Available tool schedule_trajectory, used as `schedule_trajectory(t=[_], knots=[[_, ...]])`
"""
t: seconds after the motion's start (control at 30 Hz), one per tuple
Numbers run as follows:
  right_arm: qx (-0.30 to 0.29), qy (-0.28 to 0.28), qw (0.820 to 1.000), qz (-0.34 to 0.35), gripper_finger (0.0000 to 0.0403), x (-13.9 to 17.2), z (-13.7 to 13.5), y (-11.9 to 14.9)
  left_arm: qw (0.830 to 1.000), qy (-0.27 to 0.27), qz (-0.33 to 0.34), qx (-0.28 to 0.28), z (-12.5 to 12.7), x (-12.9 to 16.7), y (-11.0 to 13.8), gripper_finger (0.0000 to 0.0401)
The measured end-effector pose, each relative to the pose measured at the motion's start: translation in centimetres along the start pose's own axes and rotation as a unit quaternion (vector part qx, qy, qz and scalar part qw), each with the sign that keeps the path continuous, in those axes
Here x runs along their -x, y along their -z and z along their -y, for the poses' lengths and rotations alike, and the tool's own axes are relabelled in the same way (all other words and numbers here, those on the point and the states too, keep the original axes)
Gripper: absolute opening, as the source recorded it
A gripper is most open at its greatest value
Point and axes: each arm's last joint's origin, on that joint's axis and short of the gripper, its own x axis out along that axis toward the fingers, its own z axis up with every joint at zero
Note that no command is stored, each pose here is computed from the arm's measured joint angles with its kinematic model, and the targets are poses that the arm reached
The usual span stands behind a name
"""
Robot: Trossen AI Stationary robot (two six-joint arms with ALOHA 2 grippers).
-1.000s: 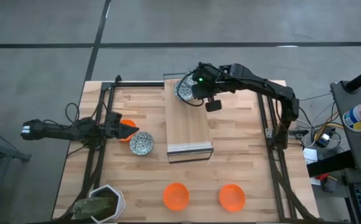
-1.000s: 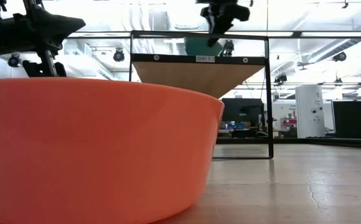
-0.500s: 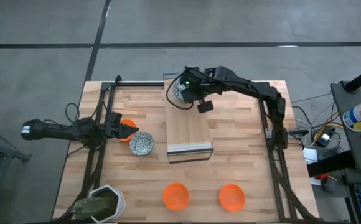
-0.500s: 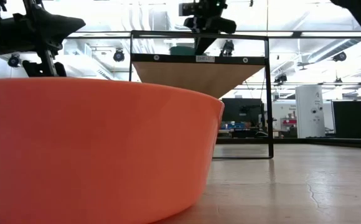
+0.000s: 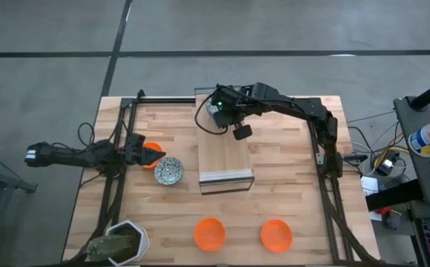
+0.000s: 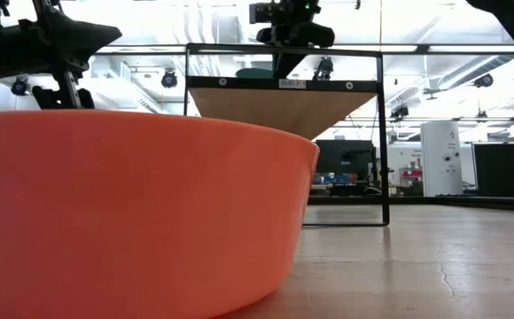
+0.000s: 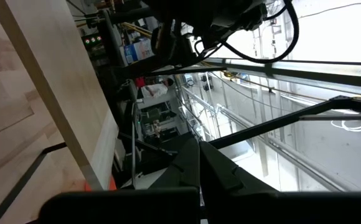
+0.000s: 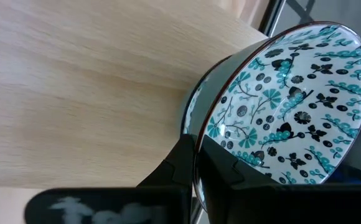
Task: Pick & Place Mini bowls
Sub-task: Stack the right blue bowl on top of the blue bowl on the shelf
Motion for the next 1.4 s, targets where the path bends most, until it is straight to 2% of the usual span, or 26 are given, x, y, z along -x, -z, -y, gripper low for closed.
schedule_trajectory(t=[0.43, 1.4], knots=[[0.005, -0.009, 1.000, -0.014, 0.0011, -1.3, -0.5, 0.1, 1.000, 0.000, 0.000, 0.001, 0.0, 0.0, 0.0, 0.0000], [-0.007, 0.011, 1.000, -0.012, 0.0013, -1.6, 0.2, 0.3, 1.000, 0.000, 0.000, 0.014, 0.0, 0.0, 0.0, 0.0000]])
